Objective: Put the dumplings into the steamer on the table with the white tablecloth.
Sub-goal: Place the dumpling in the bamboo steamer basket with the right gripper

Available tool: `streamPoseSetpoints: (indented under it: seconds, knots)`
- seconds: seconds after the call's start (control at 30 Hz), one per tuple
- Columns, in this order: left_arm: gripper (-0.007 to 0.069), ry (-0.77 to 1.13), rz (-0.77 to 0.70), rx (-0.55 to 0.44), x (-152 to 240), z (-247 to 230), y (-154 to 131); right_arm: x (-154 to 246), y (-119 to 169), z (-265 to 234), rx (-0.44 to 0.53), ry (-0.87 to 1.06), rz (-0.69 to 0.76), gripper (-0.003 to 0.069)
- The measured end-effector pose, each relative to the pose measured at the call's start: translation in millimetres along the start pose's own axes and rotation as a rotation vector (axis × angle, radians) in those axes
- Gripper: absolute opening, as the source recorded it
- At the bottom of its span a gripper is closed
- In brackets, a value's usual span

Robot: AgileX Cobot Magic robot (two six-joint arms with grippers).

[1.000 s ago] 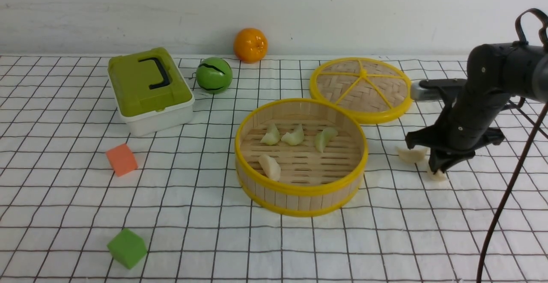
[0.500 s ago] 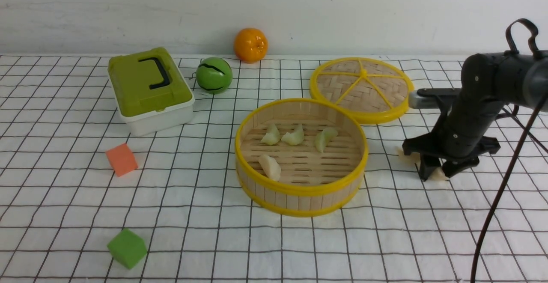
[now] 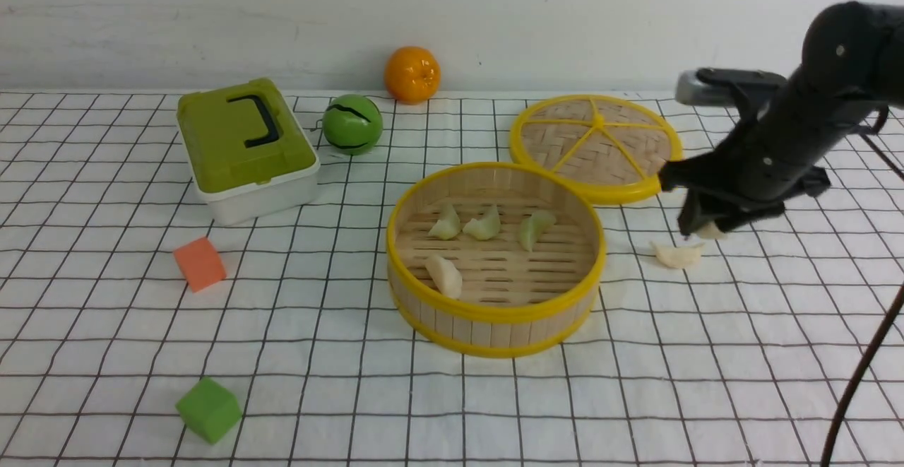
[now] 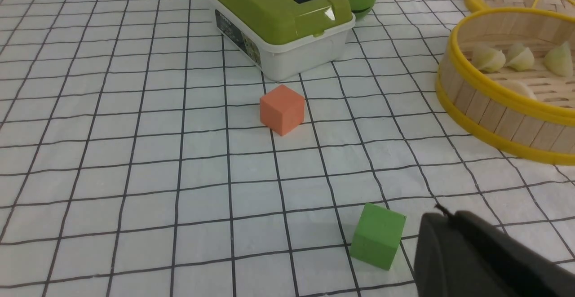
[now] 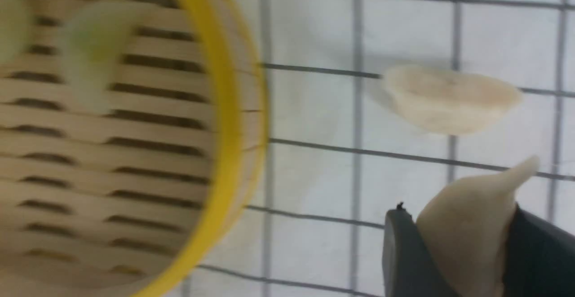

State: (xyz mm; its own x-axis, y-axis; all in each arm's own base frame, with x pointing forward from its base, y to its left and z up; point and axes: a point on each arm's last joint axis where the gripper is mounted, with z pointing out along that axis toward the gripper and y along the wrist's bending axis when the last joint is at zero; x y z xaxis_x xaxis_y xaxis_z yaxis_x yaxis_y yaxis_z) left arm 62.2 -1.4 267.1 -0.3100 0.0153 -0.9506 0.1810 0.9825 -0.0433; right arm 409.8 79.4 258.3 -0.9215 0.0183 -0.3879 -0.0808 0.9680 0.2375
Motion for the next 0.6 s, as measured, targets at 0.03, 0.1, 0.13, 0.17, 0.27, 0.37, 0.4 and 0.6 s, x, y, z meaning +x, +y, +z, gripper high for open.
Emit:
streamPoseSetpoints:
  seconds: [0.03,0.1,0.13,0.17,0.27,0.37,0.4,0.6]
  knots:
    - [0.0001,0.000,0.000,0.000,0,0,0,2,24,-2,-0.066,-0.016,-0.050,0.0258]
    - [0.0001,0.000,0.000,0.000,0,0,0,7,58,6,-0.149,-0.031,-0.123,0.0258]
    - [0.0001,0.000,0.000,0.000,0,0,0,9,64,8,-0.163,-0.030,-0.139,0.0258]
    - [0.0001,0.001,0.000,-0.001,0,0,0,16,88,20,-0.208,-0.028,-0.200,0.0258]
    - [0.0004,0.001,0.000,-0.001,0,0,0,26,118,45,-0.250,-0.036,-0.246,0.0258]
    - [0.0007,0.001,0.000,-0.001,0,0,0,33,131,68,-0.254,-0.042,-0.244,0.0258]
    - [0.0008,0.001,0.000,-0.001,0,0,0,34,133,76,-0.251,-0.041,-0.234,0.0257]
    - [0.0017,0.003,0.000,-0.003,0,0,0,40,133,98,-0.235,-0.024,-0.203,0.0255]
